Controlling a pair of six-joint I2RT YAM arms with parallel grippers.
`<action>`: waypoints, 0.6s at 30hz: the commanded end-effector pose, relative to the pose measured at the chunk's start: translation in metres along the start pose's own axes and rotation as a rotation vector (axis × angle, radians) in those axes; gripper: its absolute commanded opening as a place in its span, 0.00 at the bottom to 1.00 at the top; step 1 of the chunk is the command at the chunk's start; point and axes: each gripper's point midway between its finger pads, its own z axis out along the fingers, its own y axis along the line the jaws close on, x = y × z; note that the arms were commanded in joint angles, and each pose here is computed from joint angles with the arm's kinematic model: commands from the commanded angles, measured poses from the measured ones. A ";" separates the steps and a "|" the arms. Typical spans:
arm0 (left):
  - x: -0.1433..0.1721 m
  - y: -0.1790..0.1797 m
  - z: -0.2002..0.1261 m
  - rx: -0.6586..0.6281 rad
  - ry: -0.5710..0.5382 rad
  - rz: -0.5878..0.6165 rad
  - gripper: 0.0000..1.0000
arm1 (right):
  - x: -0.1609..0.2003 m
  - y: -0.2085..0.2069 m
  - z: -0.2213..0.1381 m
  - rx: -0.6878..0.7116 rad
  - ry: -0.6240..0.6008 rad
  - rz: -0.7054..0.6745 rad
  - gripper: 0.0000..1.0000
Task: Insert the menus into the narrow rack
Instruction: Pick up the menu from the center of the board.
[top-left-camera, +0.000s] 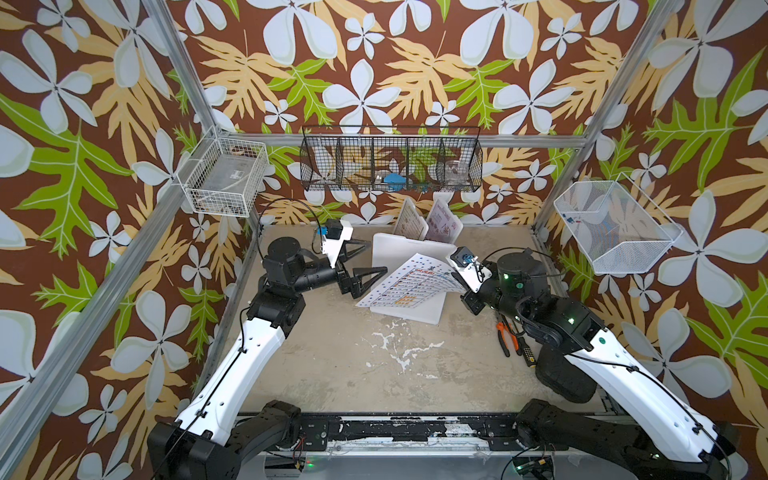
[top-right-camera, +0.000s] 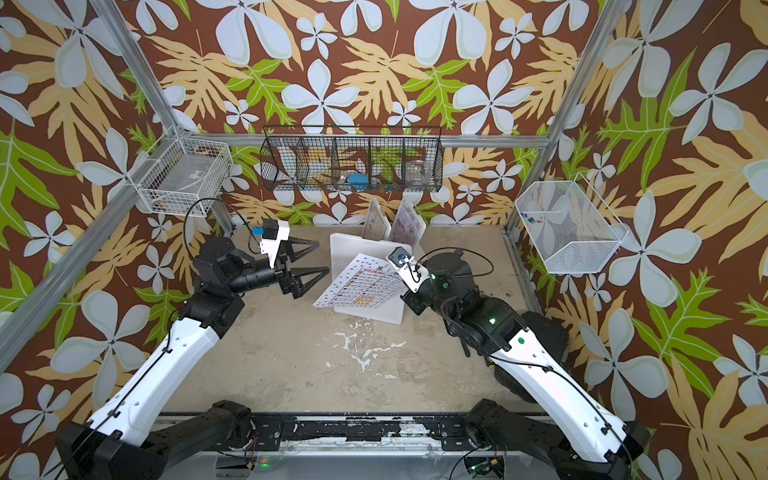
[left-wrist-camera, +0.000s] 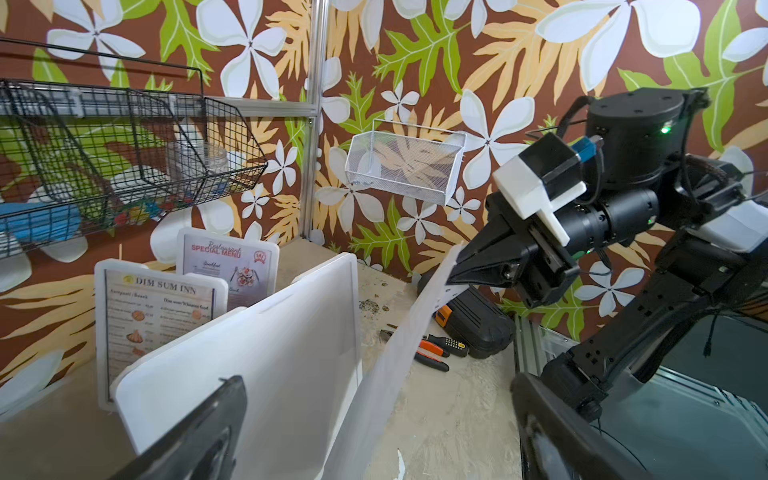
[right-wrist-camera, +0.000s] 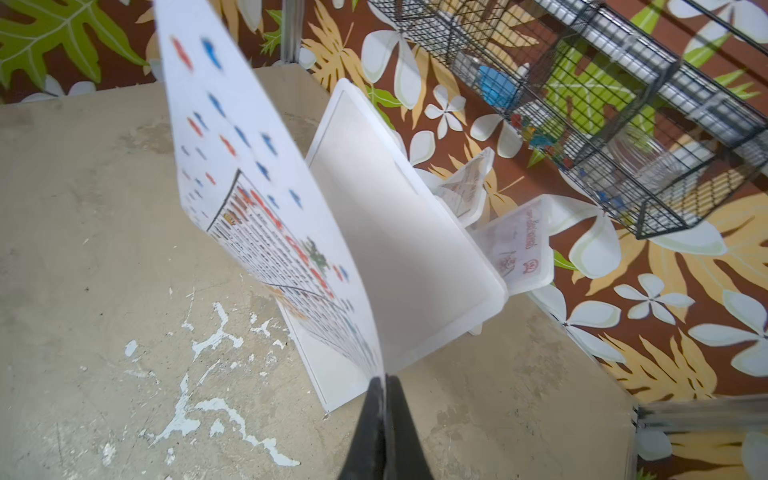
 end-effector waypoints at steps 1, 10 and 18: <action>0.000 -0.021 0.004 0.097 0.006 0.058 1.00 | -0.001 0.019 0.000 -0.115 0.000 -0.037 0.00; 0.032 -0.024 0.024 0.104 0.109 0.043 0.92 | -0.002 0.024 0.002 -0.146 0.000 -0.040 0.00; 0.049 -0.025 0.038 0.124 0.173 0.047 0.72 | 0.004 0.026 0.001 -0.155 0.024 -0.060 0.00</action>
